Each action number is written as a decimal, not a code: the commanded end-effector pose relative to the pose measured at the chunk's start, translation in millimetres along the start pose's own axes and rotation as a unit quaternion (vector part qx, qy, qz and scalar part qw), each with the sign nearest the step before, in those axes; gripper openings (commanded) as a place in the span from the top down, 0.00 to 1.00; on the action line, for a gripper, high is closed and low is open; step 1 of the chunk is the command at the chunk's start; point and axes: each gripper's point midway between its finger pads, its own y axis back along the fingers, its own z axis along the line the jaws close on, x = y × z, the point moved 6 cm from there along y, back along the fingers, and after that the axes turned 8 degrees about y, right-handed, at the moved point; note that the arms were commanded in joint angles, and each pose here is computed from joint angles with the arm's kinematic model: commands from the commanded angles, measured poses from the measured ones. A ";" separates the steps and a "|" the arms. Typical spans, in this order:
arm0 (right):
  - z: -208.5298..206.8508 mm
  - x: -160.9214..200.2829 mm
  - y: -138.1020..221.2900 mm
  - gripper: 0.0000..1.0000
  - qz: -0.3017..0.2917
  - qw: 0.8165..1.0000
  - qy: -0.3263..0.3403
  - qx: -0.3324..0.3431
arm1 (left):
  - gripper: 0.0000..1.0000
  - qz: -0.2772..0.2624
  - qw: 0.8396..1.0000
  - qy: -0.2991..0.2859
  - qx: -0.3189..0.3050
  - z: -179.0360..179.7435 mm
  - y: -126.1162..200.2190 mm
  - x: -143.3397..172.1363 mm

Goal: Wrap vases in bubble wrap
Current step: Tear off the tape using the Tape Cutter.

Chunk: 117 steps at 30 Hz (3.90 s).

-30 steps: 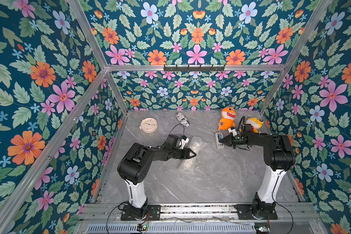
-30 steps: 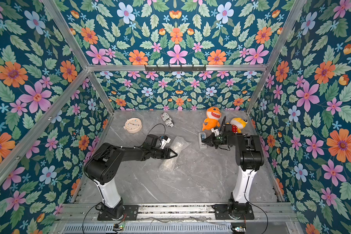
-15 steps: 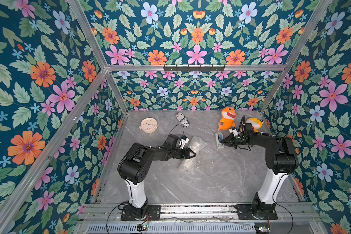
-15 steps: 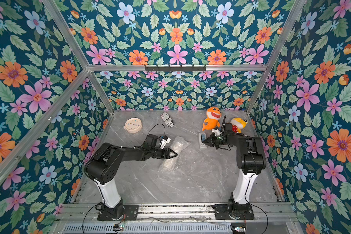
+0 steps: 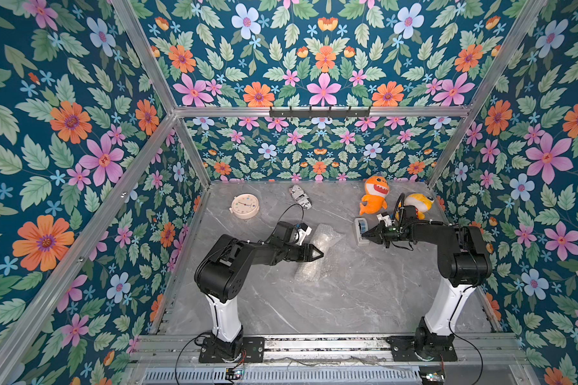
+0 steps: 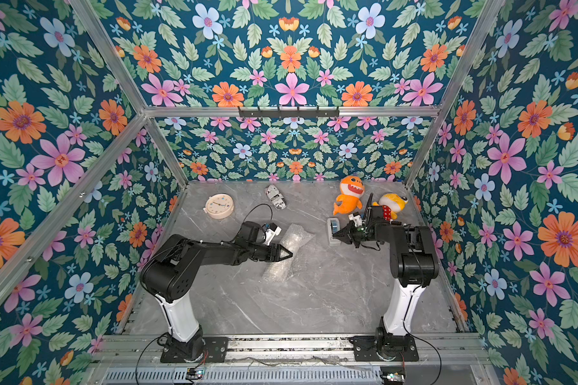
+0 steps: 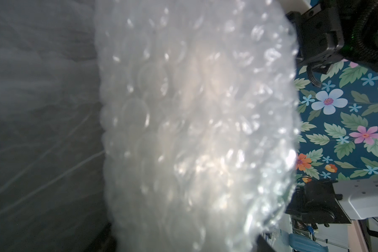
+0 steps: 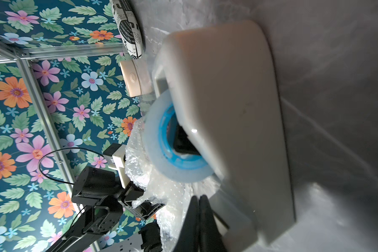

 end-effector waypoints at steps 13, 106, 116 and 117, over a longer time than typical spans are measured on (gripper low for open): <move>16.4 -14.7 3.8 1.00 -0.001 0.999 -0.011 -0.033 | 0.88 0.027 0.998 0.043 -0.047 20.8 -2.7 16.6; -39.8 64.5 5.3 1.00 0.035 0.994 -0.049 0.089 | 0.89 0.032 0.998 0.044 -0.038 21.8 -4.4 19.3; -41.4 58.9 27.5 1.00 0.007 0.983 -0.026 0.184 | 0.89 0.035 0.998 0.043 -0.039 21.6 -4.8 18.8; -38.1 58.3 29.2 1.00 0.006 0.983 -0.021 0.183 | 0.89 0.035 0.998 0.043 -0.039 21.5 -4.9 18.9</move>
